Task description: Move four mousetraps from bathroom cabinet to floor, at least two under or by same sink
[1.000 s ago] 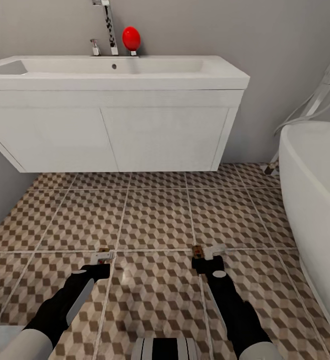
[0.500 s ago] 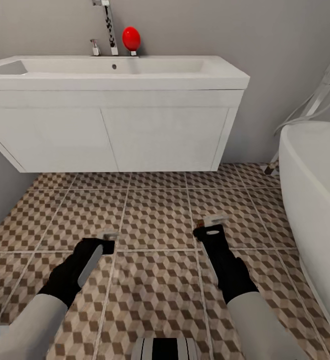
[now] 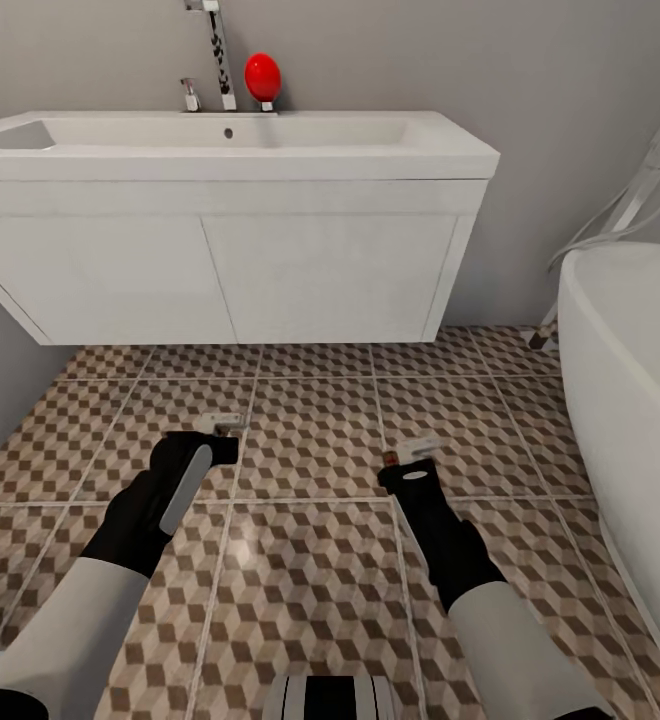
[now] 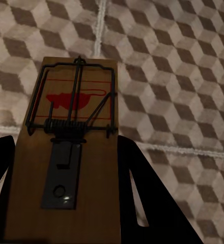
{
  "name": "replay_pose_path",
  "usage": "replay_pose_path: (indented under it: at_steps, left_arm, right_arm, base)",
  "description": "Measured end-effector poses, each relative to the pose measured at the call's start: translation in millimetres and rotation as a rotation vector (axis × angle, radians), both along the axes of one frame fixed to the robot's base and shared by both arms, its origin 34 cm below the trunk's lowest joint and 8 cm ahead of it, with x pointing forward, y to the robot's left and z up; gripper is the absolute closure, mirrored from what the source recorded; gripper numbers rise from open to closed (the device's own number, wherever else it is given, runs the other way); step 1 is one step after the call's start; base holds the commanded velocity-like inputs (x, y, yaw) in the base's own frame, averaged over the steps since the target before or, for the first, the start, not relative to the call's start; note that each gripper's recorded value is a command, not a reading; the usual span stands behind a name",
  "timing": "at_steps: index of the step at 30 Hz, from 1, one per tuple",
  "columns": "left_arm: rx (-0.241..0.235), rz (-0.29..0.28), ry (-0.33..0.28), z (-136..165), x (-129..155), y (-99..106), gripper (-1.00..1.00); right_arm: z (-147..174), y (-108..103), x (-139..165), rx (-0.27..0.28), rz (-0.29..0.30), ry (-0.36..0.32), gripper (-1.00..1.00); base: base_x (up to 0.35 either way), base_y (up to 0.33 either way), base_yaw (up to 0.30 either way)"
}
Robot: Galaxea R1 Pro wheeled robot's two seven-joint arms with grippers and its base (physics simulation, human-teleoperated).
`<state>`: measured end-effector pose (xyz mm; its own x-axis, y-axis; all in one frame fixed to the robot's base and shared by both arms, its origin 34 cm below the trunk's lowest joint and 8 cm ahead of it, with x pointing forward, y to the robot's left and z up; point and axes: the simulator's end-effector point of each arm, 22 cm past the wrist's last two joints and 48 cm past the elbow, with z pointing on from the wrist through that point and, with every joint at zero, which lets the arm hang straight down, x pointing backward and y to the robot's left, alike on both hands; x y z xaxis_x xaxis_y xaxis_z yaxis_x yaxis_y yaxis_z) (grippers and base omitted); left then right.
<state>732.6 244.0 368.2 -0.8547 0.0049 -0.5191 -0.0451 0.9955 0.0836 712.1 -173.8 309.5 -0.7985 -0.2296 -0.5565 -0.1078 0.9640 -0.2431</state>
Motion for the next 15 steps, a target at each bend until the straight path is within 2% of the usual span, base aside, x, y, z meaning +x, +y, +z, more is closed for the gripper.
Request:
replay_pose_path:
  at_steps: [7,15]
  left_arm:
    - [0.003,0.002,-0.001,-2.0,-0.5,1.9,1.00]
    - [0.010,0.009,0.023,-13.7,-6.6,6.3,1.00]
  right_arm:
    - [2.5,3.5,1.7,0.000,0.011,-0.007,1.00]
    - [28.2,3.5,18.6,0.010,0.003,-0.074,1.00]
  base:
    - [0.000,0.000,0.000]
    - [0.000,0.000,0.000]
